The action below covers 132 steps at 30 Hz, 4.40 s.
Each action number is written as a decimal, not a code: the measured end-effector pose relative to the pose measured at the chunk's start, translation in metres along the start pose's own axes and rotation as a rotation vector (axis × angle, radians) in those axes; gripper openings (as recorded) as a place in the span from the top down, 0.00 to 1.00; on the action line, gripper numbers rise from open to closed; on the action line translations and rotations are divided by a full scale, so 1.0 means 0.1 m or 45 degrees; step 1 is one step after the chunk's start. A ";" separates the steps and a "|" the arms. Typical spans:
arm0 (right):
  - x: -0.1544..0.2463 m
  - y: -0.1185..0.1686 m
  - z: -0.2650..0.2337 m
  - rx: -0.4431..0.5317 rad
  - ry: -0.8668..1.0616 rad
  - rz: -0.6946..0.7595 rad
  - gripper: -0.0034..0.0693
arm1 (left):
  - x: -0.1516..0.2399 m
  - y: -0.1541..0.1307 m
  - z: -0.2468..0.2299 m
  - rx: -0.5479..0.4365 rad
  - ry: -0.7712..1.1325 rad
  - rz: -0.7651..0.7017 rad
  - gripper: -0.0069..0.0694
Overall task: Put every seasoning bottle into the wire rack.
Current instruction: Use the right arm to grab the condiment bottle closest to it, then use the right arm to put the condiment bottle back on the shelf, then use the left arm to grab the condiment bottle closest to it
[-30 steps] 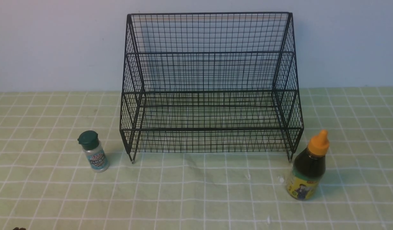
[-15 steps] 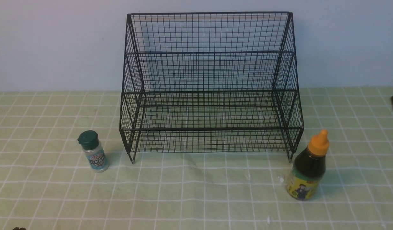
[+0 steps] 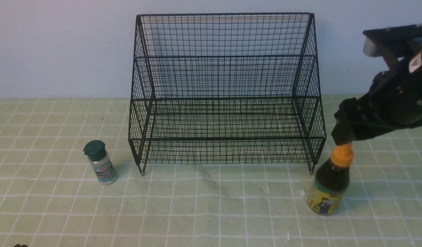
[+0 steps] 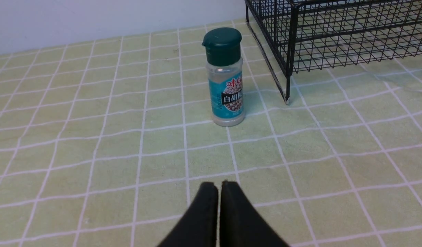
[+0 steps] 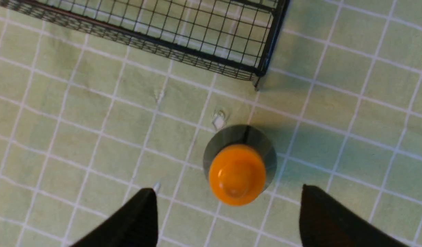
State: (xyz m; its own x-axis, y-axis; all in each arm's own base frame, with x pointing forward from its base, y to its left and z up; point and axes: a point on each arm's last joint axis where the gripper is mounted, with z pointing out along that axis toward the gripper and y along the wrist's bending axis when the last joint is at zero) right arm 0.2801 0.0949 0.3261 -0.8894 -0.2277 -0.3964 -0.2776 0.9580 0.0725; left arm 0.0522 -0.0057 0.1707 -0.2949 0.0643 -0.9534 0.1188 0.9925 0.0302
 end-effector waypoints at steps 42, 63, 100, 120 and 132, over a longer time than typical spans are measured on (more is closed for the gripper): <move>-0.82 0.15 -0.10 -0.139 -0.176 -0.147 0.53 | 0.00 0.00 0.00 0.000 0.000 0.000 0.92; -1.05 0.15 0.26 -0.091 -0.293 -0.177 0.53 | 0.00 0.00 0.00 0.000 0.000 0.000 0.92; -0.08 0.19 -1.83 -0.093 -0.678 -0.206 0.69 | 0.00 0.00 0.00 0.000 0.000 0.000 0.92; 2.75 -0.09 -1.49 -0.167 -1.746 0.011 0.97 | 0.00 0.00 0.00 0.000 0.000 0.000 0.92; 2.61 -0.05 -1.21 -0.230 -1.593 0.028 0.97 | 0.00 0.00 0.00 0.000 0.000 0.000 0.92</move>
State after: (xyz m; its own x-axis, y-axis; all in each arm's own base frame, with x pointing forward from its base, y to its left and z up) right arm 0.0056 0.0093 0.3335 0.0294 0.2029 -0.9788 -0.4002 0.8997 0.1745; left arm 0.0522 -0.0057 0.1707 -0.2950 0.0643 -0.9533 0.1188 0.9925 0.0302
